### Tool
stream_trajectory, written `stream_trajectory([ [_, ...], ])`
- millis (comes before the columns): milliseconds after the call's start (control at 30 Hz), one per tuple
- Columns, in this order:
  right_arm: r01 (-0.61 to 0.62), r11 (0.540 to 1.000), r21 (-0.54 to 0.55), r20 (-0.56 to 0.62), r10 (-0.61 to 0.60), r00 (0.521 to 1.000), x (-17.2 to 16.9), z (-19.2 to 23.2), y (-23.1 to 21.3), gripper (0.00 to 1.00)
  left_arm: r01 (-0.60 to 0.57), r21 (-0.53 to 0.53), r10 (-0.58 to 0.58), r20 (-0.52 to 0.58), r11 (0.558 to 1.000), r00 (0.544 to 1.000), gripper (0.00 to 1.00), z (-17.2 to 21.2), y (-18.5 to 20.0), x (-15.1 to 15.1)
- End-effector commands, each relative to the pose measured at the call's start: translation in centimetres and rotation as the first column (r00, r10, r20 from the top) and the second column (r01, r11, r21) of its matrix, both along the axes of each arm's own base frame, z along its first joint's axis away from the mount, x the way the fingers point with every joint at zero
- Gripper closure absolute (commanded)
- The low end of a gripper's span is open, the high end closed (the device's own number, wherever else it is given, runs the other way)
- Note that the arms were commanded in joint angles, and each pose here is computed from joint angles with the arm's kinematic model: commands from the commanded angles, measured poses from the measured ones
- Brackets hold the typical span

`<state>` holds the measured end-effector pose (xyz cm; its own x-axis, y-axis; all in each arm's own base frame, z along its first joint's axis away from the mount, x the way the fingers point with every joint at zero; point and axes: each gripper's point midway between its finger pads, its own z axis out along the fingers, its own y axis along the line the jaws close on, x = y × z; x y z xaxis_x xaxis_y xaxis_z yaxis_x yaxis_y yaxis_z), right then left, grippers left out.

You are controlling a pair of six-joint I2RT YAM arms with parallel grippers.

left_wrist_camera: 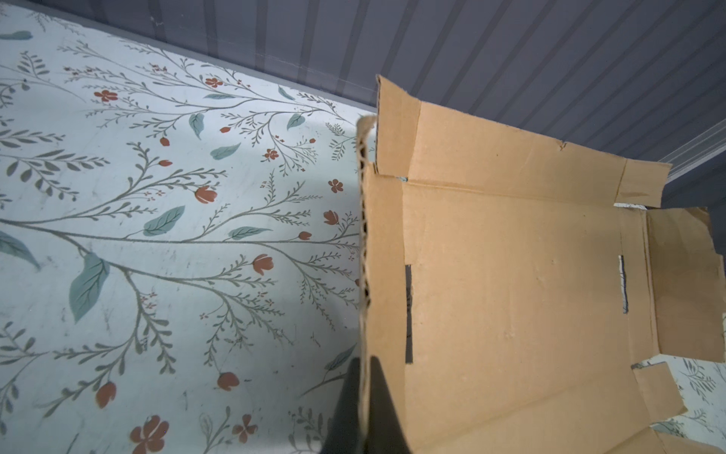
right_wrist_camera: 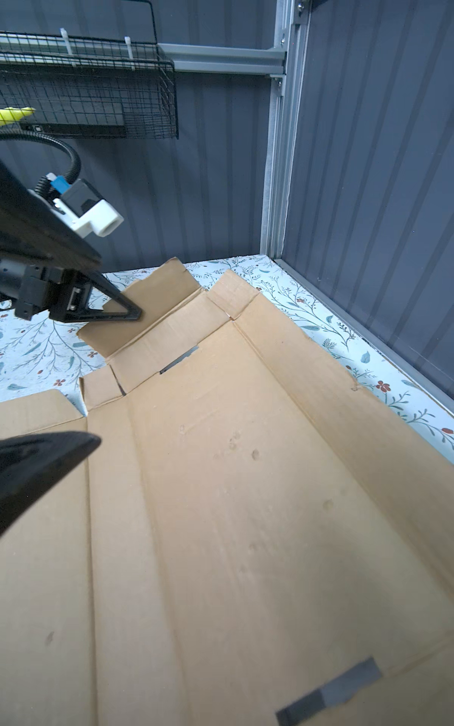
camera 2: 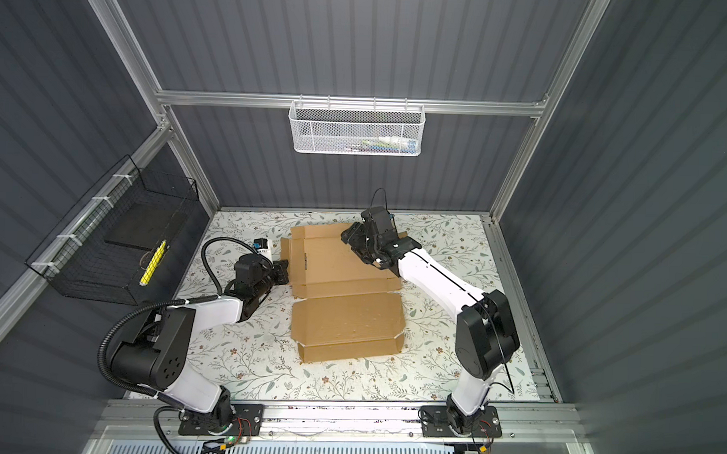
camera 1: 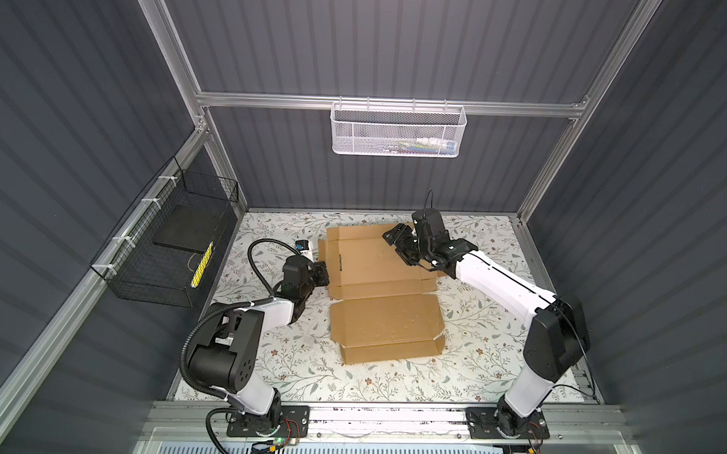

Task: Fold the paper box

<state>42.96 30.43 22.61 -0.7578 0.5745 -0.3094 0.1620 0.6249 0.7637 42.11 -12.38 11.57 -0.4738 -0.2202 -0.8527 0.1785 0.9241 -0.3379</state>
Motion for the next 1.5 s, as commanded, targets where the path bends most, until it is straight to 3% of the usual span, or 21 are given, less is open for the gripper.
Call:
stream_trajectory([
  [0, 0.042, 0.998, -0.049, -0.023, -0.043, 0.999, 1.2, -0.2, -1.1, 0.33, 0.017, 0.029, -0.021, 0.129, 0.999, 0.991, 1.00, 2.3, -0.7, -0.2],
  [200, 0.094, 0.994, -0.049, -0.038, -0.096, 0.995, 3.0, -0.9, -2.9, 0.33, 0.012, 0.073, -0.031, 0.259, 0.997, 0.965, 1.00, 3.1, -1.5, -1.6],
  [467, 0.145, 0.989, -0.040, -0.047, -0.147, 0.988, 3.8, -1.1, -3.7, 0.32, -0.026, 0.080, -0.003, 0.351, 0.996, 0.936, 1.00, 4.0, -1.4, -2.5],
  [900, 0.197, 0.973, 0.121, -0.092, -0.186, 0.978, 5.9, -1.2, -1.4, 0.30, -0.082, 0.063, 0.047, 0.435, 0.995, 0.899, 1.00, 4.7, -0.3, -3.4],
  [1067, 0.228, 0.965, 0.133, -0.080, -0.219, 0.972, 6.1, -0.5, -1.6, 0.30, -0.088, 0.035, 0.059, 0.500, 0.995, 0.864, 1.00, 5.1, -0.1, -4.2],
  [1467, 0.278, 0.944, 0.176, -0.070, -0.270, 0.960, 6.0, 0.8, -2.1, 0.29, -0.074, 0.053, 0.036, 0.513, 0.996, 0.858, 1.00, 5.5, -0.6, -4.3],
])
